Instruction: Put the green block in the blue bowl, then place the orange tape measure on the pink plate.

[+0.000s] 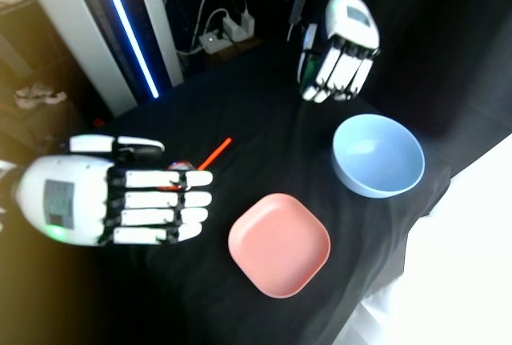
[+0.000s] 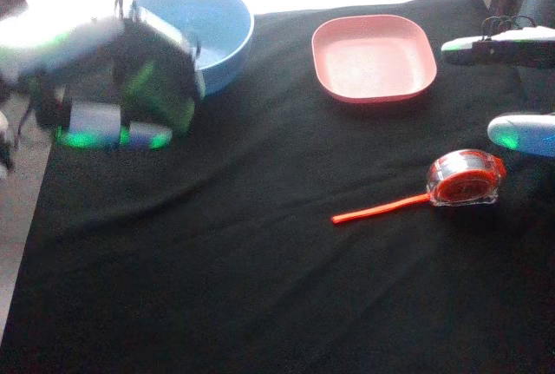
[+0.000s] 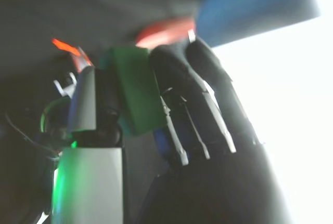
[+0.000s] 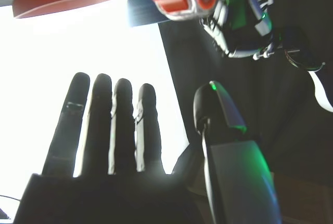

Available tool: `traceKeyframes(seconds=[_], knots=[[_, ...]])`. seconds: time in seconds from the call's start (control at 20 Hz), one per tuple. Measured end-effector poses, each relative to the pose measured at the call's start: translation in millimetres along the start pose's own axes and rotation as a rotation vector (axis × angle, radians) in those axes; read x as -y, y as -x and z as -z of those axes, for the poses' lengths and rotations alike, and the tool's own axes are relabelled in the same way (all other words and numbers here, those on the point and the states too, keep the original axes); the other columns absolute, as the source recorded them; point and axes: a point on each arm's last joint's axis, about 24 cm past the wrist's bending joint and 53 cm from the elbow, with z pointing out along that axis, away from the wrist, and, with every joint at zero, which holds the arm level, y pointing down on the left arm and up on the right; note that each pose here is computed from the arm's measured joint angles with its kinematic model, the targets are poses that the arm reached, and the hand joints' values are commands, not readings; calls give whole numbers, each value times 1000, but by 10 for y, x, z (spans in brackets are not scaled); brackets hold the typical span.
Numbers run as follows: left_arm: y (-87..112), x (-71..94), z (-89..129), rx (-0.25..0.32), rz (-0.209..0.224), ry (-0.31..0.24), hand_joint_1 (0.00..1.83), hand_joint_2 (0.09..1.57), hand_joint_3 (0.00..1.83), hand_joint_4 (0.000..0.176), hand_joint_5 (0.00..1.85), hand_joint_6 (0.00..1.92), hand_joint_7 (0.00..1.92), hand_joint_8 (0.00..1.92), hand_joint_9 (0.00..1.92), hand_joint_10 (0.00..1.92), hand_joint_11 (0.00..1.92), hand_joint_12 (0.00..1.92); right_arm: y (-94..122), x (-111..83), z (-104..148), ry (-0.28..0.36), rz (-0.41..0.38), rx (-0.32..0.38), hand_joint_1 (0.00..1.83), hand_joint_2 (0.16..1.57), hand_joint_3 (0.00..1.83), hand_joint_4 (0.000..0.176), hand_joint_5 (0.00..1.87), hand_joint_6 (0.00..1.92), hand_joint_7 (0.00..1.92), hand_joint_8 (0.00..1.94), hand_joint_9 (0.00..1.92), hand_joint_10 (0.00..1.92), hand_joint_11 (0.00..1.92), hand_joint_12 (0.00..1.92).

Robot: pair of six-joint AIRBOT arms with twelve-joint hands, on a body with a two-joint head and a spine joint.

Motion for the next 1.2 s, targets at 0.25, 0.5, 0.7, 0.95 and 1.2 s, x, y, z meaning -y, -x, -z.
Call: traceKeyframes(seconds=[0.25,0.5,0.7,0.95,1.2], knots=[[450,-165,-433,97,-24,45,1392,1057,0,0,1068,661,1145,673,1011,1128,799,1199,18,34,-15,-2,1,6,824,1194,0,0,471,1,405,1,390,3,88,783],[185,-601,-857,10,-31,196,1267,1040,0,0,1090,731,1223,641,1199,608,923,1166,23,60,-23,-2,10,-6,857,1183,1,0,476,1,408,0,393,1,68,835],[-16,-958,-902,-61,-6,313,1263,1073,0,0,1005,791,1143,846,1110,412,847,1145,37,78,-29,-3,13,-5,883,1184,2,0,461,0,388,1,372,0,40,839],[-77,-1088,-940,-69,26,356,1027,1056,0,0,894,370,993,42,975,367,660,1332,37,82,-30,-3,17,-9,755,1205,0,0,448,0,398,0,380,1,75,767],[-74,-1046,-951,-61,30,342,972,1045,0,0,925,31,947,1,890,667,694,1481,45,85,-30,-4,15,-5,782,1203,0,1,448,0,407,0,391,0,103,711]])
